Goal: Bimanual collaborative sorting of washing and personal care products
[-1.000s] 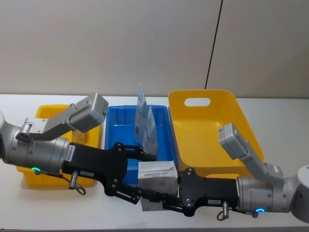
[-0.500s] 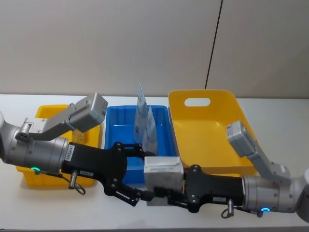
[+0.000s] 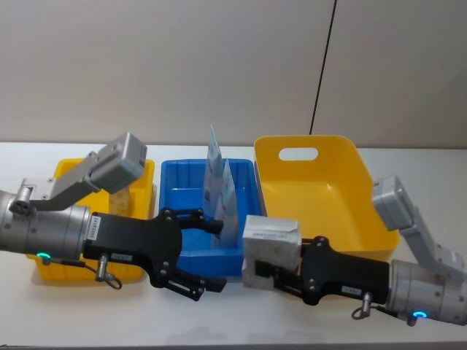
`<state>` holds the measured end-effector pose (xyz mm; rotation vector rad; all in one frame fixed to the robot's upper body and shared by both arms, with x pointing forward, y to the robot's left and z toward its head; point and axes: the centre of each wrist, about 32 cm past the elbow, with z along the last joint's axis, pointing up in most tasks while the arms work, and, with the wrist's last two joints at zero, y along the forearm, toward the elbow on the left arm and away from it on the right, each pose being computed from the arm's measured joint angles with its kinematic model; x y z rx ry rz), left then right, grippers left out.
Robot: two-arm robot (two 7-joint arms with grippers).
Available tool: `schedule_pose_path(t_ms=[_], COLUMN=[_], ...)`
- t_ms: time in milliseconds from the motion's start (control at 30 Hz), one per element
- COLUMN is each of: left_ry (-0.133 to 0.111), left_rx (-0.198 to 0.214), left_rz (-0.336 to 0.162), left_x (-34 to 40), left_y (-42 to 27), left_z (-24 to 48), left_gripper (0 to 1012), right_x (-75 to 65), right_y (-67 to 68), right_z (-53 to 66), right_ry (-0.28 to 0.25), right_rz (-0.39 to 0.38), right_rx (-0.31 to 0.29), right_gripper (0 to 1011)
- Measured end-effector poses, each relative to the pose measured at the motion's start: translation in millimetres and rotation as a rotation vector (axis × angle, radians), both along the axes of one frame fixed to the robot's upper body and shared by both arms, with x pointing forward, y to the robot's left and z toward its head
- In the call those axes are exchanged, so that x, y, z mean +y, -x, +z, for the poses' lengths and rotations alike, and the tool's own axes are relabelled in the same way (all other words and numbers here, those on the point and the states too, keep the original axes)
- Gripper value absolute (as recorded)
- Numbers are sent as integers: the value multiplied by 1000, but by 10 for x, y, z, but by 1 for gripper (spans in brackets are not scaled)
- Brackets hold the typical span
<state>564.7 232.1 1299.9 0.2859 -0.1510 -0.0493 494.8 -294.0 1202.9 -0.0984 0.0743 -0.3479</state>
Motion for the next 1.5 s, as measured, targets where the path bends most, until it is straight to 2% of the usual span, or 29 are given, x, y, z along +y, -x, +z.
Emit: schedule_pose_path(t_ms=[367, 633, 867, 1000, 1200, 1500], left_ry=[27, 52, 73, 72, 56, 36], left_rx=[16, 47, 78, 96, 120, 138], left_rz=[72, 155, 233, 268, 312, 344], left_x=[77, 124, 161, 179, 202, 223], left_y=[40, 95, 160, 203, 275, 349], left_z=[-33, -98, -152, -175, -186, -187], left_gripper=[1001, 1002, 1002, 1002, 1002, 1001], right_x=[-125, -171, -154, -129, -74, 37], right_y=[89, 142, 170, 179, 186, 177], right_z=[30, 44, 50, 49, 41, 21], right_ry=[-12, -26, -46, -55, -68, -78], right_rz=[-110, -208, -305, -362, -456, -605], right_rx=[-22, -50, -77, -93, -114, -145], right_gripper=[351, 351, 351, 351, 351, 351])
